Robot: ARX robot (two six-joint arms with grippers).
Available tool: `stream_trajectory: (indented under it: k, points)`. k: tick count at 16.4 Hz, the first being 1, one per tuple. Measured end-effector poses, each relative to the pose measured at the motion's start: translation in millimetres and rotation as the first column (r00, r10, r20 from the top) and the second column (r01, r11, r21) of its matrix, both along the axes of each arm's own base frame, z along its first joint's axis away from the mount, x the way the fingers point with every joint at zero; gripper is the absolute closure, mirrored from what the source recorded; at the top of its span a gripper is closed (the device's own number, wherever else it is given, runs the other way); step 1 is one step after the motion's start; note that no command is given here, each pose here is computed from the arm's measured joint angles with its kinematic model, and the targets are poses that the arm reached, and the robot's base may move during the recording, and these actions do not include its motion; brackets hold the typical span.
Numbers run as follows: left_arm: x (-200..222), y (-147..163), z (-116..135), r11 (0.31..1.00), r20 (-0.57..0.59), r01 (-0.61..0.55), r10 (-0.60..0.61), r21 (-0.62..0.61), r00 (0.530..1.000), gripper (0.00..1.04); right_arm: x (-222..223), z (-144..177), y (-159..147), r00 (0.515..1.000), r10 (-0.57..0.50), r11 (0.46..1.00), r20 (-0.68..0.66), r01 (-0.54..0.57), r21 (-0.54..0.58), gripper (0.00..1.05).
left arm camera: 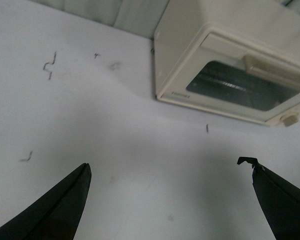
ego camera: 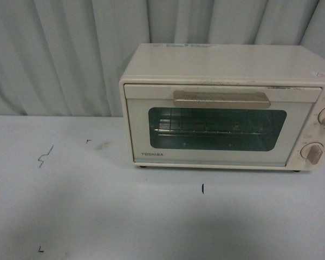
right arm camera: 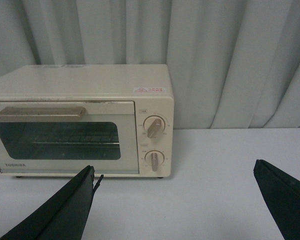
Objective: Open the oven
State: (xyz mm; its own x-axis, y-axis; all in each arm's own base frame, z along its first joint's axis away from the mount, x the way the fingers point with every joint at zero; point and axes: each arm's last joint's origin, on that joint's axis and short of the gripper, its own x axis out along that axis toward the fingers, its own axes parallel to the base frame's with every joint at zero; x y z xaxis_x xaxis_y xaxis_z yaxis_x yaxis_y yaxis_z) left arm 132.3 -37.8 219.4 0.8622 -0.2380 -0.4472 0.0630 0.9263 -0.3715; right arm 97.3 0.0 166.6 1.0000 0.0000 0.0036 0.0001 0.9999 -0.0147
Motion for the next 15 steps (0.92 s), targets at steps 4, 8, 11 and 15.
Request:
stream_trajectory:
  k: [4,8,11,15]
  points:
    - [56,-65,-8,0.986,-0.037,0.125,-0.13,-0.109,0.991,0.07,0,0,0,1.0,0.0,1.0,0.0,0.0,0.0,0.06]
    - [69,-132,-56,0.951,-0.168,0.205,-0.247,-0.232,0.954,0.07,0,0,0,1.0,0.0,1.0,0.0,0.0,0.0,0.06]
    - [55,-172,-90,0.929,-0.251,0.251,-0.32,-0.272,0.913,0.07,0,0,0,1.0,0.0,1.0,0.0,0.0,0.0,0.06]
    - [90,-178,-108,0.94,-0.238,0.172,-0.246,-0.295,0.94,0.07,0,0,0,1.0,0.0,1.0,0.0,0.0,0.0,0.06]
